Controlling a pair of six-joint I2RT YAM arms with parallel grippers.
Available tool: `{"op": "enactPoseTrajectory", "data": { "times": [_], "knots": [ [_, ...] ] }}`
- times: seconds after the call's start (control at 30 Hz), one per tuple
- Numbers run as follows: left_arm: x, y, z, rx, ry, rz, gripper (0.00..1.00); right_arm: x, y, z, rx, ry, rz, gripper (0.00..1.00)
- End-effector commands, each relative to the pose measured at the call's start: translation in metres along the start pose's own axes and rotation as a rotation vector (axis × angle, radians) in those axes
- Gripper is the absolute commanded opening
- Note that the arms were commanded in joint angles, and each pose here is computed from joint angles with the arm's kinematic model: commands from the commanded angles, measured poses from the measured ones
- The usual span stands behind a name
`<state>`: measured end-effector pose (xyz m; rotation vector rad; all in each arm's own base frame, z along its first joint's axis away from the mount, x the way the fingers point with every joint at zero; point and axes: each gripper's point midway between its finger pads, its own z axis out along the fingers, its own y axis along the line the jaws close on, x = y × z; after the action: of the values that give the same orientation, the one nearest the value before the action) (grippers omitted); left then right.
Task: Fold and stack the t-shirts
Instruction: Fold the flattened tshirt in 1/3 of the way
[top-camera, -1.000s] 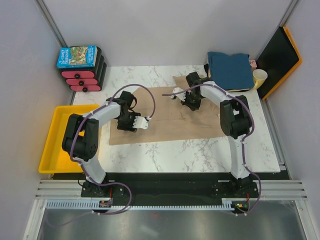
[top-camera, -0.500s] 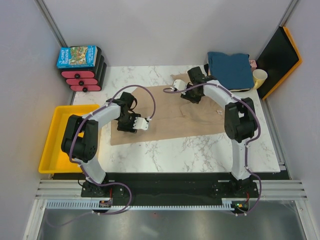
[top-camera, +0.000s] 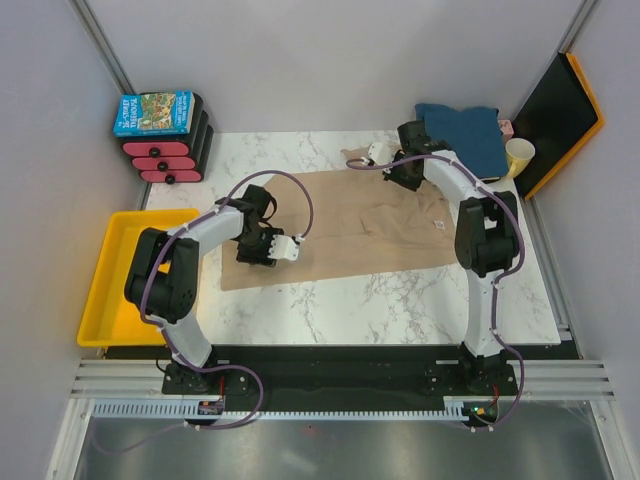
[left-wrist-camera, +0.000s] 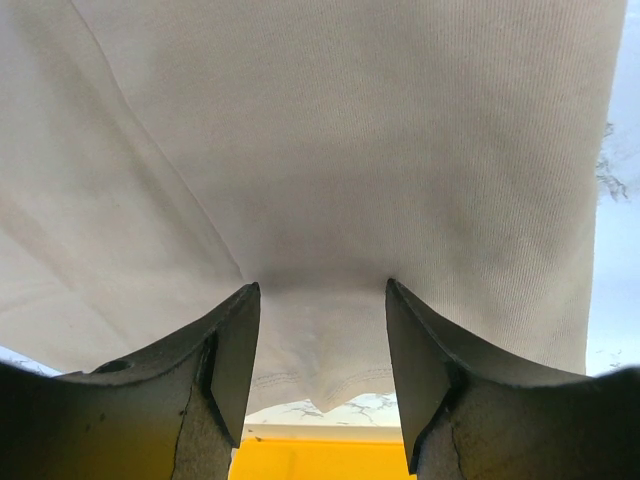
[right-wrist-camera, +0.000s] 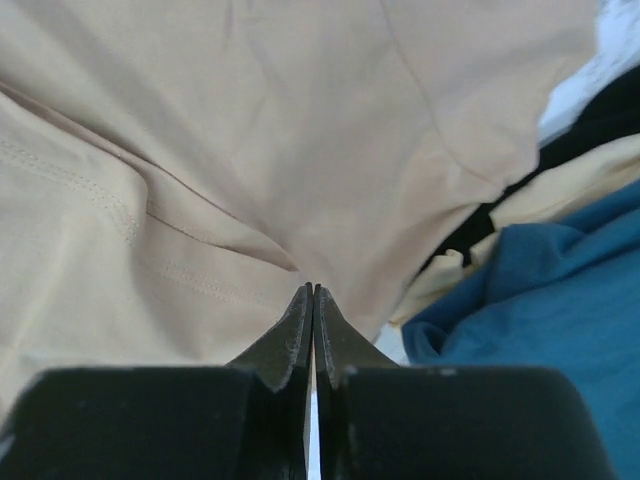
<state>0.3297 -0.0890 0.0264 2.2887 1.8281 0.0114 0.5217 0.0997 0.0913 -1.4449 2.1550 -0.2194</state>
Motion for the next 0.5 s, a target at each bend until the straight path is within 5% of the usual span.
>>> {"op": "enactPoseTrajectory", "data": {
  "times": [0.0,0.47],
  "knots": [
    [-0.004,0.009,0.001,-0.023,-0.009,-0.020,0.60,0.000,-0.003,0.011,0.002,0.015,-0.018,0.04],
    [-0.004,0.012,0.004,-0.017,-0.010,-0.025,0.60,0.013,-0.002,0.002,-0.015,0.052,-0.044,0.02]
  ]
}}
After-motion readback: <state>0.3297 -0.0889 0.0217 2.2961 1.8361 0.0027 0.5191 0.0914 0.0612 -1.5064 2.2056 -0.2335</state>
